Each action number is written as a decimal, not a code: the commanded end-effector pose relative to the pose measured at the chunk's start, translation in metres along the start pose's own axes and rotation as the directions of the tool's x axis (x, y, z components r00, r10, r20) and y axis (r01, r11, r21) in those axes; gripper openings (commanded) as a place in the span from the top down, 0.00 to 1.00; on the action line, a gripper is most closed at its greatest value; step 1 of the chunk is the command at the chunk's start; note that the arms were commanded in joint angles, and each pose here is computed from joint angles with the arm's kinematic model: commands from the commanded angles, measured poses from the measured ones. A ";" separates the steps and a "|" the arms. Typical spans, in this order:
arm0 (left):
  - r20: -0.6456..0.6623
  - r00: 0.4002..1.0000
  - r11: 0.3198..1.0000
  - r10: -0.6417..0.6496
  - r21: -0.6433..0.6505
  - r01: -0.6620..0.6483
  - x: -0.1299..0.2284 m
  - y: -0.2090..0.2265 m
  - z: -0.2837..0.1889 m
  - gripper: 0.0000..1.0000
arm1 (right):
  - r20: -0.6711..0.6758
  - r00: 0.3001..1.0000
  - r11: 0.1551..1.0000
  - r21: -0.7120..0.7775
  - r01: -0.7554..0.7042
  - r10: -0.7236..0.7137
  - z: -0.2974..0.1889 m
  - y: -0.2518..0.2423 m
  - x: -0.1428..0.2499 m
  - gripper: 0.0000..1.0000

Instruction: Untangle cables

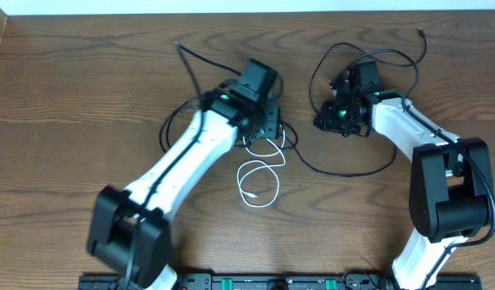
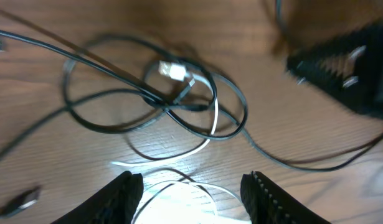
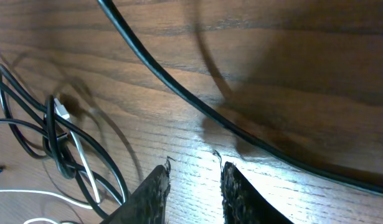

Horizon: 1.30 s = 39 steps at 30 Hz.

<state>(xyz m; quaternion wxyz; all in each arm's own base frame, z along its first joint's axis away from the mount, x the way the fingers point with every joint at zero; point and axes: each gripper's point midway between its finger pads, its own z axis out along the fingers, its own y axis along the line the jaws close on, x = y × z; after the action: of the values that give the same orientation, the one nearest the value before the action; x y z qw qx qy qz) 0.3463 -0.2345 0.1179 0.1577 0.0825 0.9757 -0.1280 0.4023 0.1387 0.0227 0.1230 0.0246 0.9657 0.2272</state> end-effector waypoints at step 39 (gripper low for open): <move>0.056 0.981 0.912 0.186 -0.381 -0.152 -0.014 0.036 0.080 0.93 | -0.104 0.991 0.955 -0.292 0.046 -0.080 -0.002 0.084 0.029 0.67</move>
<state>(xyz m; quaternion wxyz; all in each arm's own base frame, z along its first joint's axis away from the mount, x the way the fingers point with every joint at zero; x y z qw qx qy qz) 0.3802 -0.2377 0.0213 0.1996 0.1355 0.9691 0.0510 0.3786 0.1983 0.0438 0.0890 -0.0467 0.9329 0.3458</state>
